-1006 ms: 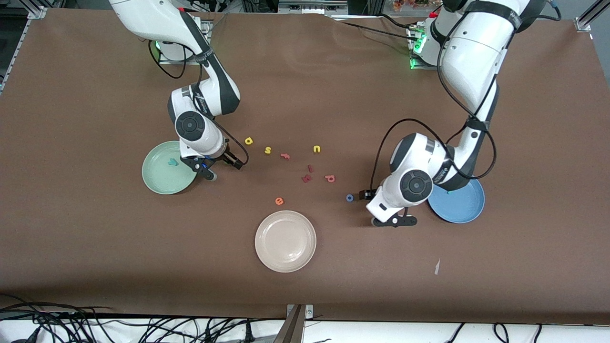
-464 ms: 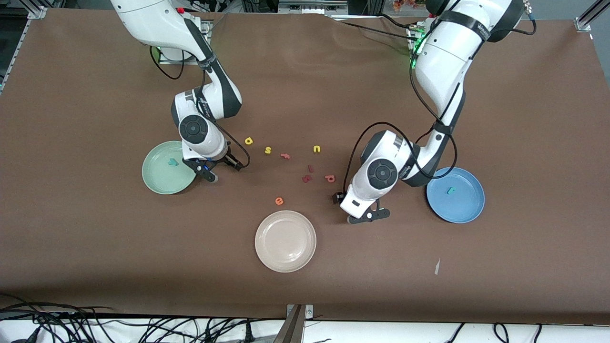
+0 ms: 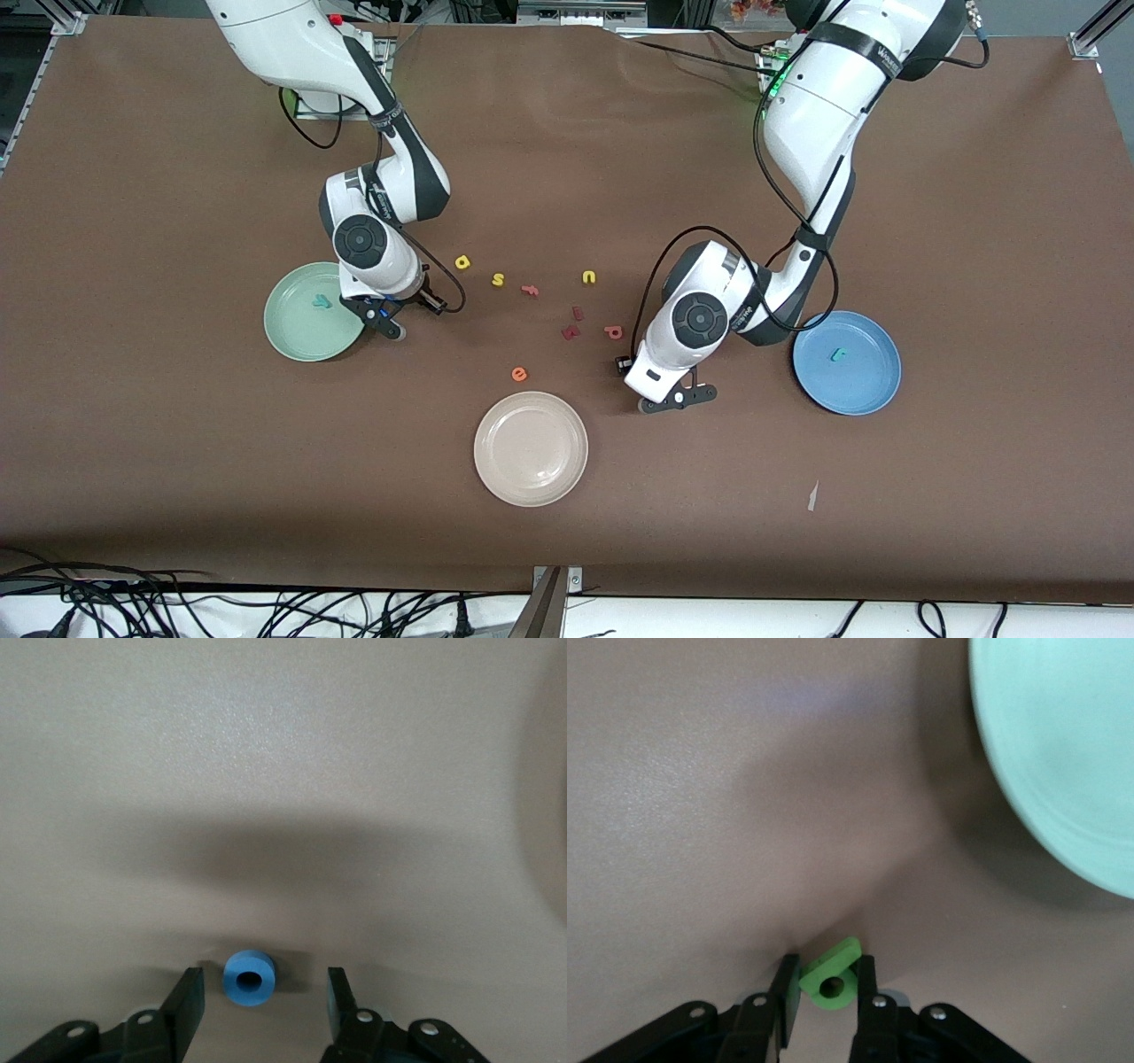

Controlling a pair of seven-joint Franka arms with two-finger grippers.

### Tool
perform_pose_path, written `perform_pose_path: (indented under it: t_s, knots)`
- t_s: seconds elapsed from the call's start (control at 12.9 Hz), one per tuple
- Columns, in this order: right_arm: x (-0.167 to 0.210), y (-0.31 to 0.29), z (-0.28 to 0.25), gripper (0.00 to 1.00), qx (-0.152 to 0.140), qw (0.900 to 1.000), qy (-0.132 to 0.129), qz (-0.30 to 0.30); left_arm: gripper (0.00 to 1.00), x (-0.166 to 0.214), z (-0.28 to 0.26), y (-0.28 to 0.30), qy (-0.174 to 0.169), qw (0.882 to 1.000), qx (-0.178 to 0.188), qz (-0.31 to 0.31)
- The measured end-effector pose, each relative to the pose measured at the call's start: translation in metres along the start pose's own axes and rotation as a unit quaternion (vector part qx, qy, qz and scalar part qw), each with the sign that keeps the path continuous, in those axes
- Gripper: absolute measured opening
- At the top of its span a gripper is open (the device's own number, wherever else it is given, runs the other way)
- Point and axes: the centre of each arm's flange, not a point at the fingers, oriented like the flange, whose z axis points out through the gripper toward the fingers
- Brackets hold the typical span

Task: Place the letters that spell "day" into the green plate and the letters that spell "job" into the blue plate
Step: 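Place the 6 on the green plate and the o on the blue plate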

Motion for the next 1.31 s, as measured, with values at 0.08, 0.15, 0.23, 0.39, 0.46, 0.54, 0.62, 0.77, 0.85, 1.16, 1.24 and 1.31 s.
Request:
perform_pose_path:
  t_s: [0.08,0.15,0.23,0.39,0.46,0.54,0.62,0.77,0.85,1.16,1.24,1.31]
  knots:
    - [0.0,0.0,-0.001,0.3,0.001,1.0,0.0,0.0,0.65,0.0,0.002,-0.001,0.0,1.0,0.002,0.0]
    - [0.002,-0.002,-0.004,0.3,0.001,1.0,0.0,0.0,0.64,0.001,0.004,-0.002,0.0,1.0,0.004,0.0]
    - [0.005,-0.005,-0.011,0.3,-0.005,1.0,-0.004,0.0,0.64,0.001,0.006,-0.002,-0.001,1.0,0.005,0.0]
    - [0.026,-0.009,-0.041,0.3,-0.03,0.999,-0.02,-0.006,0.61,0.001,0.009,-0.003,-0.002,1.0,0.007,0.0]
    - [0.043,-0.004,-0.059,0.3,-0.045,0.998,-0.029,-0.018,0.59,0.001,0.009,-0.003,-0.002,1.0,0.007,0.0]
    - [0.062,0.006,-0.072,0.3,-0.054,0.997,-0.034,-0.036,0.52,0.002,0.008,-0.004,-0.001,1.0,0.007,-0.001]
    - [0.083,0.021,-0.08,0.3,-0.06,0.996,-0.036,-0.056,0.43,0.002,0.008,-0.004,0.0,1.0,0.007,-0.002]
    - [0.123,0.058,-0.082,0.3,-0.068,0.993,-0.039,-0.091,0.35,0.003,0.007,-0.004,0.0,1.0,0.007,-0.002]
    - [0.135,0.073,-0.077,0.3,-0.071,0.992,-0.042,-0.099,0.3,0.003,0.006,-0.004,0.001,1.0,0.006,-0.002]
    - [0.162,0.113,-0.032,0.3,-0.069,0.989,-0.034,-0.127,0.27,0.004,0.004,-0.003,0.003,1.0,0.005,-0.002]
    - [0.171,0.125,-0.025,0.3,-0.069,0.988,-0.035,-0.132,0.27,0.007,0.001,-0.004,0.006,1.0,0.004,-0.004]
    - [0.178,0.133,-0.023,0.35,-0.068,0.988,-0.036,-0.134,0.27,0.013,-0.006,-0.008,0.007,1.0,0.006,-0.008]
